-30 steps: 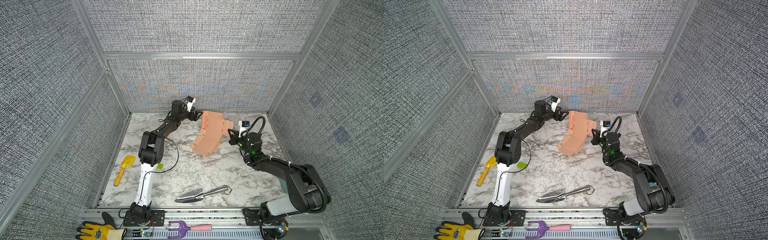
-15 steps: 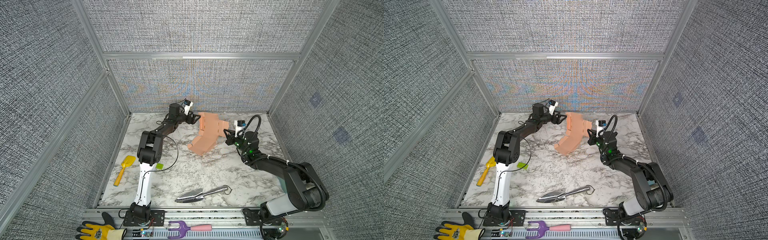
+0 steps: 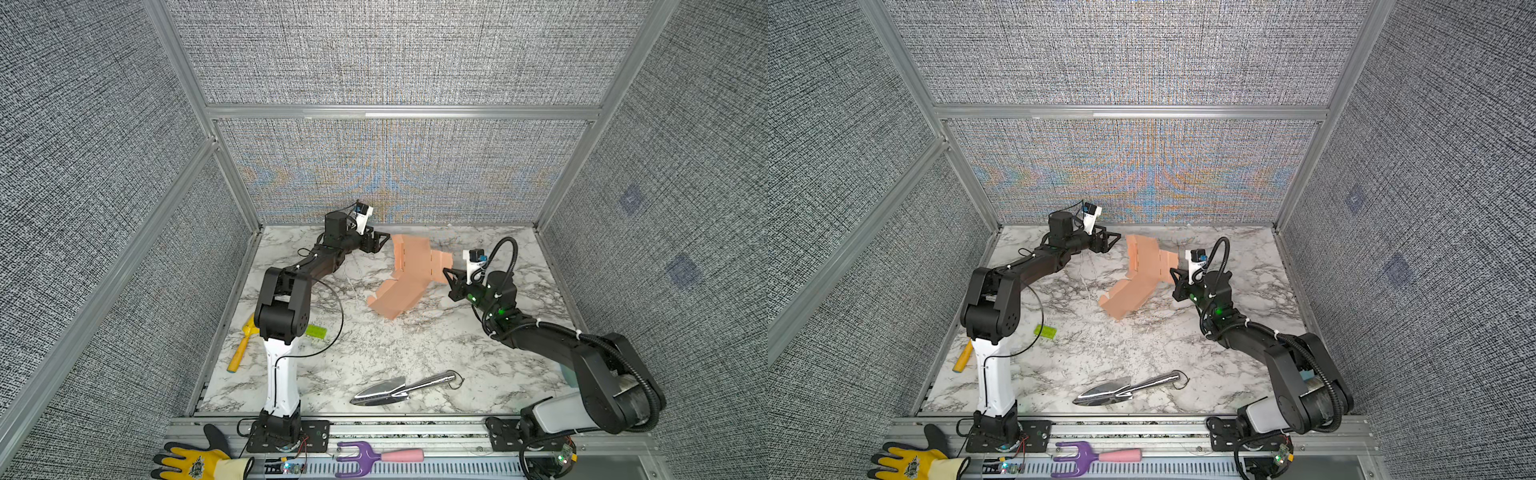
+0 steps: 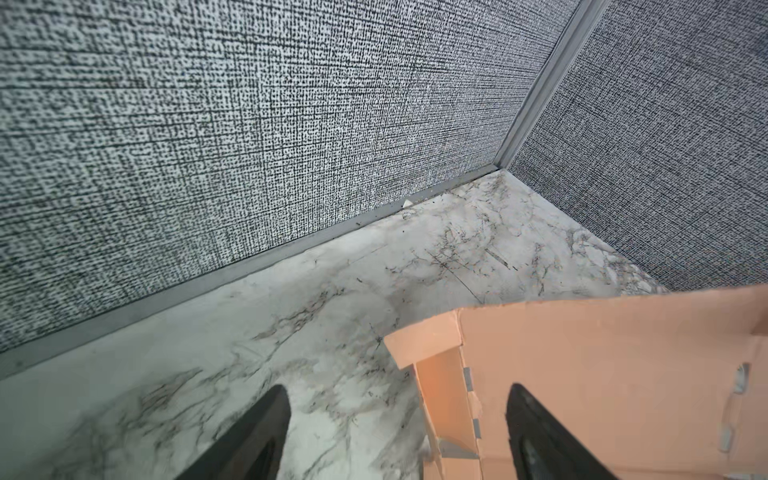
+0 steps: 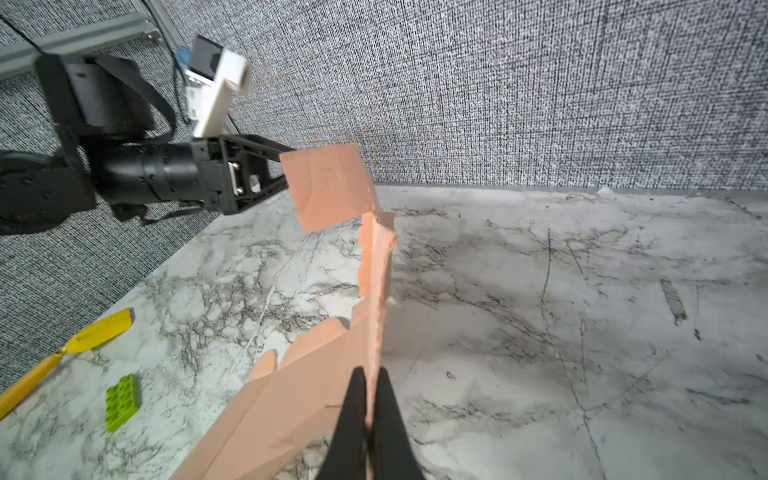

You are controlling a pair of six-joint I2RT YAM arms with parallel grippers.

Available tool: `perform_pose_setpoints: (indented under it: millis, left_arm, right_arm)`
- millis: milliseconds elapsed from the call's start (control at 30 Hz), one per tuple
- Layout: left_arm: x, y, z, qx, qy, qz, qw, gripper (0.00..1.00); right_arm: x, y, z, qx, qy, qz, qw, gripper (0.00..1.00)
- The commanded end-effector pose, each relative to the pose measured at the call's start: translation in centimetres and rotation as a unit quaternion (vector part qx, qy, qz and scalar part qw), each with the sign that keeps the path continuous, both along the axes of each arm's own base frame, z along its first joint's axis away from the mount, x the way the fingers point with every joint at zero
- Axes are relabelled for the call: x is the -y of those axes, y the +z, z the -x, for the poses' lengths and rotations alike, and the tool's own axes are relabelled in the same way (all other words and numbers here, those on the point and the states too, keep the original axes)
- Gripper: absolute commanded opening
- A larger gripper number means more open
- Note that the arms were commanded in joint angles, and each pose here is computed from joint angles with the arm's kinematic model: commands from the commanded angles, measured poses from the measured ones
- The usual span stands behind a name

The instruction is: Fold the paper box

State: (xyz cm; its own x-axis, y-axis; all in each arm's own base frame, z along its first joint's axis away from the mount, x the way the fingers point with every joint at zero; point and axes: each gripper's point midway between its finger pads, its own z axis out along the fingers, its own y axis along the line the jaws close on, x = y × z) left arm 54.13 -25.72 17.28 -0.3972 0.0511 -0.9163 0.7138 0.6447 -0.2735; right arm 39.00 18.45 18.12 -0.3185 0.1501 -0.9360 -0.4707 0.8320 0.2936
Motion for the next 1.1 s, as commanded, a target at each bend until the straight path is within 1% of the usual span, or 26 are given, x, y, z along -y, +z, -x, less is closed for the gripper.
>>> perform_pose_setpoints:
  millis: [0,33,133,167,233,367,500,600,733,767,867,1067]
  left_arm:
    - [-0.5,1.9,1.0,0.038,0.002,0.009,0.999,0.84]
    - [-0.3,2.0,1.8,0.038,-0.007,0.013,0.999,0.83]
    - [-0.6,2.2,3.1,0.03,-0.009,0.019,0.999,0.83]
    - [-0.8,3.0,3.6,0.033,-0.006,0.023,0.999,0.83]
    - [-1.1,3.1,4.4,0.03,-0.002,0.032,0.999,0.83]
    - [-1.6,2.6,5.5,0.027,0.008,0.03,0.999,0.83]
    - [-1.7,1.2,5.4,0.013,0.012,0.025,1.0,0.83]
    - [-1.6,0.6,5.0,0.008,0.012,0.031,0.999,0.83]
    - [-1.8,-0.4,3.6,-0.011,0.007,0.054,0.998,0.83]
    - [-1.8,-1.1,3.3,-0.02,0.004,0.06,0.998,0.83]
    - [-1.5,-1.6,2.9,-0.021,-0.014,0.067,0.997,0.83]
    - [0.0,-0.9,2.9,-0.008,-0.074,0.097,0.993,0.83]
  right_arm:
    - [0.7,0.0,0.3,0.021,-0.009,0.024,0.999,0.0]
    - [0.8,0.0,0.5,0.024,-0.011,0.029,0.999,0.0]
    - [1.4,-0.1,1.1,0.027,-0.015,0.038,0.999,0.0]
    - [1.6,-0.3,1.2,0.026,-0.018,0.042,0.999,0.0]
    - [2.2,-0.8,1.2,0.024,-0.029,0.046,0.998,0.0]
    - [2.8,-1.2,0.8,0.031,-0.046,0.046,0.997,0.0]
    - [2.8,-1.0,-0.1,0.043,-0.055,0.036,0.997,0.0]
    - [2.5,-0.6,-0.6,0.049,-0.052,0.025,0.997,0.0]
    - [2.1,-0.2,-0.9,0.052,-0.044,0.018,0.997,0.0]
    - [2.1,-0.2,-0.9,0.053,-0.043,0.017,0.998,0.0]
    - [2.0,-0.2,-1.0,0.053,-0.041,0.017,0.998,0.0]
    - [1.9,0.0,-1.1,0.055,-0.039,0.017,0.998,0.0]
